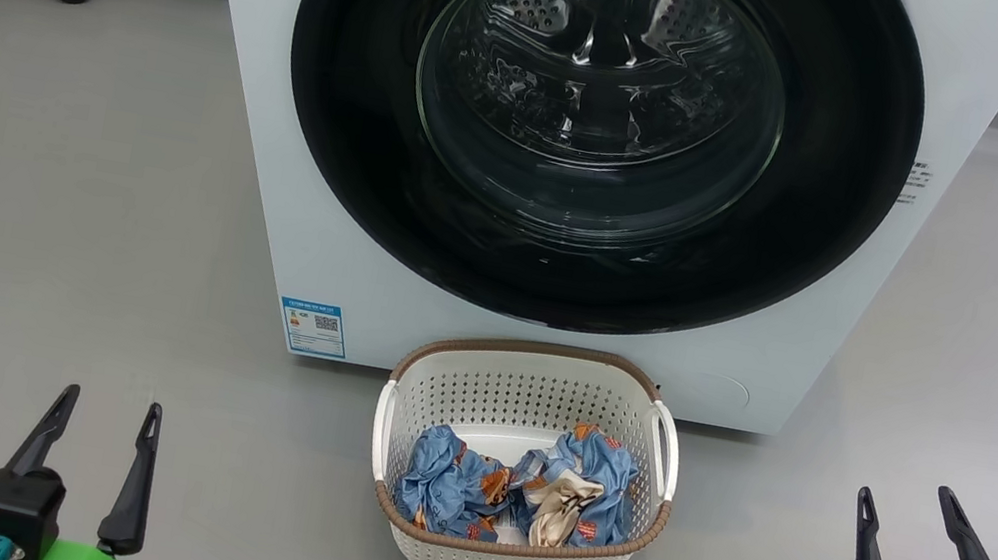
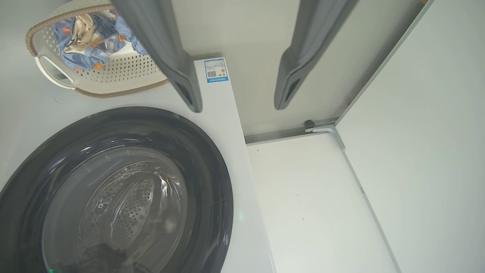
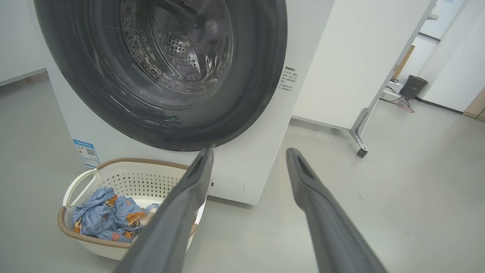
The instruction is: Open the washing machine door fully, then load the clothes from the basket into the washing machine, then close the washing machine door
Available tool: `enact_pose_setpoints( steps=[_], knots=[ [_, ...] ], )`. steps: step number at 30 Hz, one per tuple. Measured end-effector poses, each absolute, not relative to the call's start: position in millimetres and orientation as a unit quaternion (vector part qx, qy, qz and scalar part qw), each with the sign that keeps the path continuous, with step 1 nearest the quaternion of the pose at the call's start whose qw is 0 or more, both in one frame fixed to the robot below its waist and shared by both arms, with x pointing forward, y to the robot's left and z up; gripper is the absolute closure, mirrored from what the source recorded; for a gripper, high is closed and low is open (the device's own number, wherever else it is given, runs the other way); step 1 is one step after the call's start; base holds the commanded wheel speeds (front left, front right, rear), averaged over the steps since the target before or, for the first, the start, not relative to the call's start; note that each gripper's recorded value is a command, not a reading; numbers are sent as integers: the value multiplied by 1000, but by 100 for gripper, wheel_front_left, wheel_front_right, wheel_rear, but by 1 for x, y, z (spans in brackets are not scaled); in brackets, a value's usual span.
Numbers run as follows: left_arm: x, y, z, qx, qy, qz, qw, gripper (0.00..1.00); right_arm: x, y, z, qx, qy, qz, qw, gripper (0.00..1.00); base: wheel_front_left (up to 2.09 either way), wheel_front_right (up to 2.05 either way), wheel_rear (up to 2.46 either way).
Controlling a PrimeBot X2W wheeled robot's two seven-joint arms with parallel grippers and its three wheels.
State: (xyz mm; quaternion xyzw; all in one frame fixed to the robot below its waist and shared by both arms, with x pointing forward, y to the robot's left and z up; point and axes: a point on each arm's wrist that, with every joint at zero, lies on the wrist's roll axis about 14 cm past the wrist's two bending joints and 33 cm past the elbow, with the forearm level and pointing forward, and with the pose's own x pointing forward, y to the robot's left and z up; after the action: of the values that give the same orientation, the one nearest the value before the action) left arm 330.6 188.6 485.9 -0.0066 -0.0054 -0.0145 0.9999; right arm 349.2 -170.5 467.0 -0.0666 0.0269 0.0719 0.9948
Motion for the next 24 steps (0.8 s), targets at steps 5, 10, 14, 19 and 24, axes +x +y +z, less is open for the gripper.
enact_pose_setpoints(
  steps=[5, 10, 14, 19, 24],
  knots=[
    [331, 194, 485, -8, -4, -9, 1000, 0, 350, -171, 466, -65, 28, 73, 995, 0, 0, 0, 0],
    [331, 196, 486, -9, -5, -6, 1000, 0, 351, -170, 466, -63, 28, 72, 995, 0, 0, 0, 0],
    [330, 202, 485, -10, -3, 1, 1000, 0, 351, -170, 466, -63, 29, 73, 995, 0, 4, 4, -8],
    [330, 204, 483, -12, -2, 5, 1000, 0, 351, -170, 466, -63, 30, 76, 995, 0, 15, 15, -30],
    [330, 205, 484, -13, -2, 4, 1000, 0, 351, -169, 465, -65, 31, 78, 994, 0, 28, 28, -56]
  ],
)
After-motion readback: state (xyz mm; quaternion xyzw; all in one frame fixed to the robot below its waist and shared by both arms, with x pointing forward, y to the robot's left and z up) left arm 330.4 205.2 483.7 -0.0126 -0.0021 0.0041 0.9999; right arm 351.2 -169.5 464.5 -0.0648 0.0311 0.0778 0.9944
